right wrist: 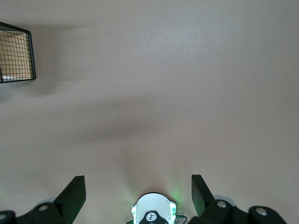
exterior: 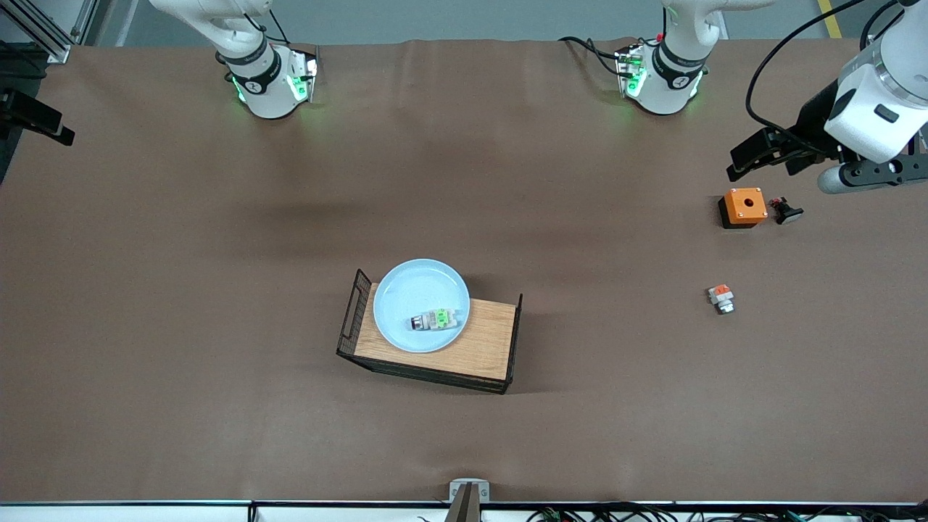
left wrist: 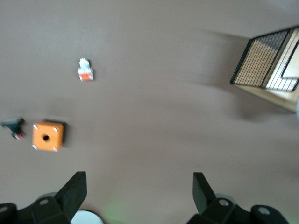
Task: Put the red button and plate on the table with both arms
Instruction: 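Move the left gripper over the green-topped button on the plate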
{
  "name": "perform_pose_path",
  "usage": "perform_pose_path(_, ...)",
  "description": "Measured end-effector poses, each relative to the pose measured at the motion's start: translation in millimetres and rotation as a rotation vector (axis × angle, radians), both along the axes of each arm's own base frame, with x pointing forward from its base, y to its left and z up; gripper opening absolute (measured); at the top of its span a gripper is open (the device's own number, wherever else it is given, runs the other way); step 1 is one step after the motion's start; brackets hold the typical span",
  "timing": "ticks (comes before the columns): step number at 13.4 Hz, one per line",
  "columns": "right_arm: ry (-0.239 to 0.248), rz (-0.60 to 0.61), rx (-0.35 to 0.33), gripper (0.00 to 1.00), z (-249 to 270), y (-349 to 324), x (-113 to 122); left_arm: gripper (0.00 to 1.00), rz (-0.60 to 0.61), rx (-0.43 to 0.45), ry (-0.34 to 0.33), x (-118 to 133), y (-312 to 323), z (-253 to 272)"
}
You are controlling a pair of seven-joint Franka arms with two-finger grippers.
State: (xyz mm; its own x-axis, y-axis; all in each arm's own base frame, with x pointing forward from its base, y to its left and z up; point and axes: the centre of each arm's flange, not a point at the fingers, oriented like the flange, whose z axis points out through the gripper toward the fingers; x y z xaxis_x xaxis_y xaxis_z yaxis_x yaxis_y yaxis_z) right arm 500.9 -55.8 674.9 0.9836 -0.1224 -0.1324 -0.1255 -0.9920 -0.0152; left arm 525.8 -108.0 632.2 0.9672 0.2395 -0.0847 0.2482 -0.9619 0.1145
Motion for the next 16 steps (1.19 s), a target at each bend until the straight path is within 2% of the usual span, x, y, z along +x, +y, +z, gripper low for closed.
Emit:
perform_pose_path(4,-0.001,0.000,0.000,1.00,0.3,-0.2,0.0,1.00,0.349,-0.065,0.096,1.0,-61.3,-2.2)
perform_pose_path(8,-0.002,-0.002,-0.001,1.00,0.6,-0.9,-0.1,1.00,0.698,-0.058,0.199,13.7,-143.9,-22.2)
perform_pose_path(12,-0.002,-0.002,-0.001,1.00,0.8,-0.9,-0.1,1.00,1.068,-0.133,0.248,41.5,-221.8,-47.6)
perform_pose_path(16,-0.002,-0.002,-0.001,1.00,0.3,-0.8,0.3,1.00,1.319,-0.231,0.292,72.2,-260.9,-81.7)
